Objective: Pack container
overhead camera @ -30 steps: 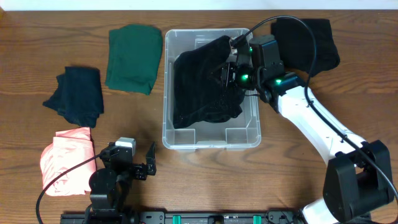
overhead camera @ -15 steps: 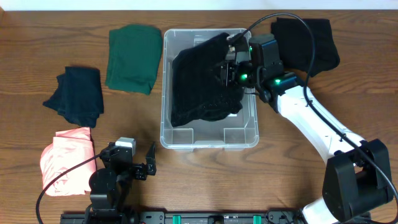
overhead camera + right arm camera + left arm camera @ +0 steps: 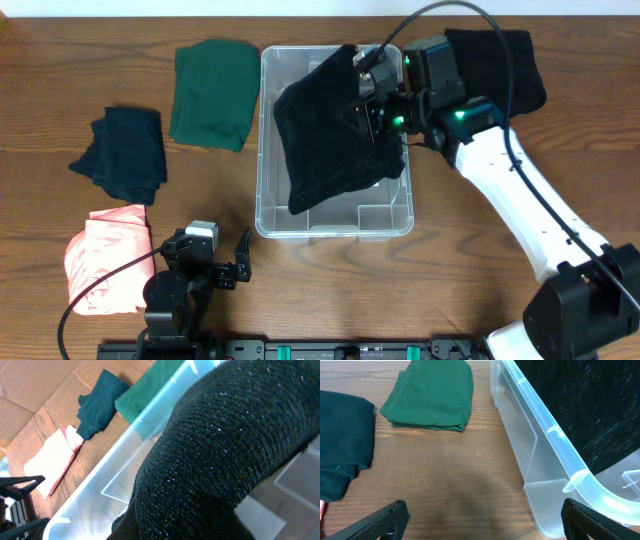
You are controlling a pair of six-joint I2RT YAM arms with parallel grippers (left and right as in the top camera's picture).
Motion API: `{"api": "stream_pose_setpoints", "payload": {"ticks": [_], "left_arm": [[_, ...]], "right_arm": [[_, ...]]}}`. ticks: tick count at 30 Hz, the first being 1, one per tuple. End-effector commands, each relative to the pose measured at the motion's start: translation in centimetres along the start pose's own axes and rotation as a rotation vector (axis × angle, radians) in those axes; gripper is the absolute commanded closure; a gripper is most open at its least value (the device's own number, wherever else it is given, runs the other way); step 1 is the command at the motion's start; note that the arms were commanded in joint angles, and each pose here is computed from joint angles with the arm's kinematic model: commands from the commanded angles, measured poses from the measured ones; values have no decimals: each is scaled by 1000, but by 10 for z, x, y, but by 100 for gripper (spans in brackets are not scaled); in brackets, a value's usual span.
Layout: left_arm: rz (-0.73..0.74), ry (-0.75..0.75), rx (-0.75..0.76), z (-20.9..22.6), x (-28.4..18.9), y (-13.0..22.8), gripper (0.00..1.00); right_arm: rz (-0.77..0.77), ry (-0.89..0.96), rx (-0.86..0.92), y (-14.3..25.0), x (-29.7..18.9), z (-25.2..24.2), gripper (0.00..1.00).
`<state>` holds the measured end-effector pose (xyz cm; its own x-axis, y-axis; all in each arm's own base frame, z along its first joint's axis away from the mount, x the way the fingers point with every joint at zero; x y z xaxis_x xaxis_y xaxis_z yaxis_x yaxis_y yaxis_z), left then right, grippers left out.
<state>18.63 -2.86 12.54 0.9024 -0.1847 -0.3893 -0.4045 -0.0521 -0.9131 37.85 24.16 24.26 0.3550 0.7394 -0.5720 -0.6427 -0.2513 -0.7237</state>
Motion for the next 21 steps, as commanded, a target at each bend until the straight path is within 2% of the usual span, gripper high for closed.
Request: {"api": "stream_pose_setpoints", "payload": {"ticks": [1,4,11,17,21], "left_arm": [[12,-4,4,1,3,6,2],[12,-4,4,1,3,6,2],[12,-4,4,1,3,6,2],[12,-4,4,1,3,6,2],[12,-4,4,1,3,6,2]], "right_arm": [[-138,-38,-115,-49,-34,34,99],[-194,-96,-22,-66,-41,43,99],[-321,-412,87,-106,-64,89,99],[-301,-633,113,-116,-89,116,99],[-248,-635,213,-110,-91,104,99]]}}
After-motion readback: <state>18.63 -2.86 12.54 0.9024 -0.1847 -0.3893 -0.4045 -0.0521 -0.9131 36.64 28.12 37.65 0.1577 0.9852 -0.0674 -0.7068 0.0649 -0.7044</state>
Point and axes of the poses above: each gripper's point midway between its finger pads, its own x axis out along the fingers, its own z axis along the line the jaws close on, y = z × x, the point moved 3 cm from there along -x, back along the fingers, and after that the axes turned 3 degrees about -x, right-handed, at the moved point
